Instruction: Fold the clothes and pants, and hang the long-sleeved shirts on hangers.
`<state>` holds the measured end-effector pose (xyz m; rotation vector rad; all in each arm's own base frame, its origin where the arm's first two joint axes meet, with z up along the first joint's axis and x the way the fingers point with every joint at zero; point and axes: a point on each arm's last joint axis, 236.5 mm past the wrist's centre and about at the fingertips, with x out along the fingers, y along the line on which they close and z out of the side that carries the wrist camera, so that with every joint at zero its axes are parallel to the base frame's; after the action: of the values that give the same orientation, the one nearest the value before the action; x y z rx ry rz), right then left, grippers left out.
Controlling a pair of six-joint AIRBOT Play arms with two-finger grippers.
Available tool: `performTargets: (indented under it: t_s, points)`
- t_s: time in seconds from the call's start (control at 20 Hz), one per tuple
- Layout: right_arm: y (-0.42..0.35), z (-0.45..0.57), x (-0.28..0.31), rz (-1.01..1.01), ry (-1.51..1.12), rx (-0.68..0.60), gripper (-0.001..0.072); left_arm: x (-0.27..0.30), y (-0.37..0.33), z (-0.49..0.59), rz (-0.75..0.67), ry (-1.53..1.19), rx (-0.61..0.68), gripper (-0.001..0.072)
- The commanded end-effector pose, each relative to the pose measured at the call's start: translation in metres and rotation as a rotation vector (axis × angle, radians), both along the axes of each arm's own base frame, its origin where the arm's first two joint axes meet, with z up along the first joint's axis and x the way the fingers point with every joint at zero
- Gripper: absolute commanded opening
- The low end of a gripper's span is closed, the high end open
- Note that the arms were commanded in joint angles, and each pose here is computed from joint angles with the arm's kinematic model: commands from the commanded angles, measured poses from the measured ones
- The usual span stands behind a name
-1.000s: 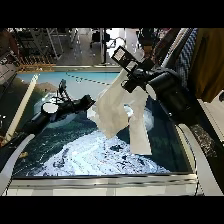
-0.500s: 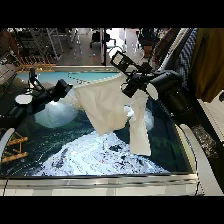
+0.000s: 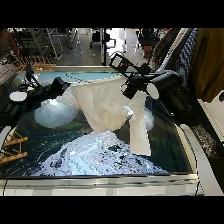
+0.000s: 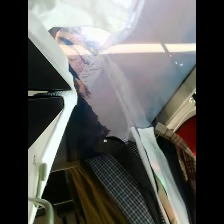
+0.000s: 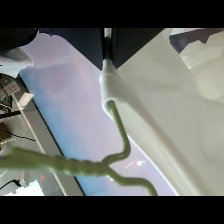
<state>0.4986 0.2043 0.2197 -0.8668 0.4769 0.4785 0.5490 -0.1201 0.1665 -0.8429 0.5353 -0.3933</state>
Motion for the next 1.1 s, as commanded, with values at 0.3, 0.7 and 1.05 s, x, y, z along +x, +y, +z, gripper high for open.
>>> performTargets:
  t_s: [0.3,0.7,1.05]
  points:
    - [0.002,-0.014,-0.011,0.052,0.063,-0.052,0.0009,0.001,-0.002,-0.001,-0.022,0.015,-0.030,0.0012]
    - [-0.044,-0.028,-0.003,-0.077,0.078,-0.226,0.0009,-0.017,-0.015,-0.002,-0.137,0.010,0.010,0.0012]
    - [-0.059,-0.070,0.005,-0.047,0.133,-0.412,0.0008,-0.016,0.016,0.014,-0.113,-0.057,0.064,0.0012]
